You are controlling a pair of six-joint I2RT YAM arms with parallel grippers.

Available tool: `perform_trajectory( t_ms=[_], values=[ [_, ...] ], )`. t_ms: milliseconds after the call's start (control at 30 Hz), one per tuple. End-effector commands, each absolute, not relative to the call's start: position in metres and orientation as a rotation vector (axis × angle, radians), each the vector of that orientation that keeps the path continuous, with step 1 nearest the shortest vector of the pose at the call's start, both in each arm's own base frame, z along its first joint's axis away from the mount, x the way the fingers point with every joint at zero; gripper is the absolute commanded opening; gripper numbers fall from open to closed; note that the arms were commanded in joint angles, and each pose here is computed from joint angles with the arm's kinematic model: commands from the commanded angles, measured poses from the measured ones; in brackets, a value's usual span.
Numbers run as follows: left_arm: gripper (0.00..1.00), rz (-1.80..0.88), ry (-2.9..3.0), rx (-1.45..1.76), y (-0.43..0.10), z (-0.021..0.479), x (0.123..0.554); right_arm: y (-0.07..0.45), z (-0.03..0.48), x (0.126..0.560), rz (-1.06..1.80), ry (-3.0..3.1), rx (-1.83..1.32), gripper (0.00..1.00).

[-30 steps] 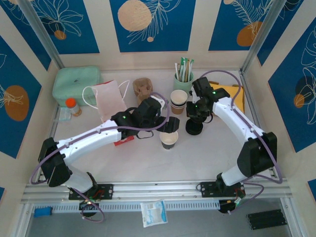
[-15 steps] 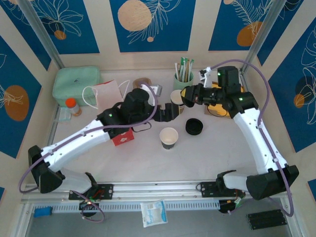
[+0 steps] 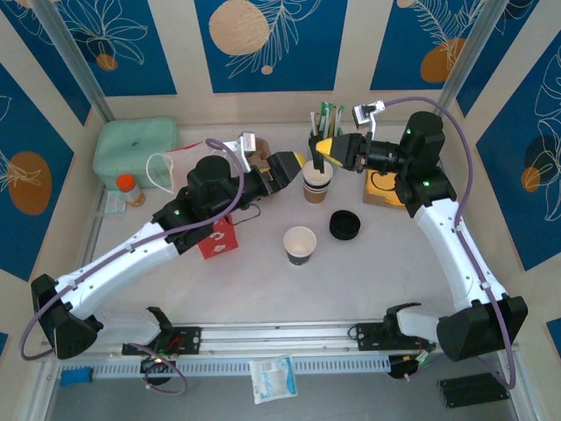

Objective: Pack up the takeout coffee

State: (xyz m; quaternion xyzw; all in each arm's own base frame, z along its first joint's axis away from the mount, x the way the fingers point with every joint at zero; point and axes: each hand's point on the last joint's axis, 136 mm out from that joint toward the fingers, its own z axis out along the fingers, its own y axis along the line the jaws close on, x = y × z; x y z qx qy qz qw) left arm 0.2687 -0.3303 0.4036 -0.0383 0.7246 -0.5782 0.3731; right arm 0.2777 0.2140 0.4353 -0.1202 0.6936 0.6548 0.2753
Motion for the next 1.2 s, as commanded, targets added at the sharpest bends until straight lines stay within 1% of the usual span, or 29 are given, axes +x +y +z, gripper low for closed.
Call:
perform_trajectory(
  t_ms=[0,267,1100,1167],
  values=[
    [0.99,-1.622,1.713,-0.16,-0.324,0.44,0.269,0.215,0.454,0.264,1.788,1.772,-0.446,0.11],
    [0.99,-1.802,1.597,-0.246,-0.331,0.457,0.276,0.219,0.459,0.262,1.8,1.706,-0.459,0.11],
    [1.0,-1.928,1.577,-0.332,-0.346,0.445,0.289,0.238,0.458,0.258,1.83,1.699,-0.49,0.08],
    [0.98,-1.957,1.566,-0.352,-0.347,0.444,0.291,0.239,0.458,0.257,1.829,1.697,-0.49,0.08]
  ],
)
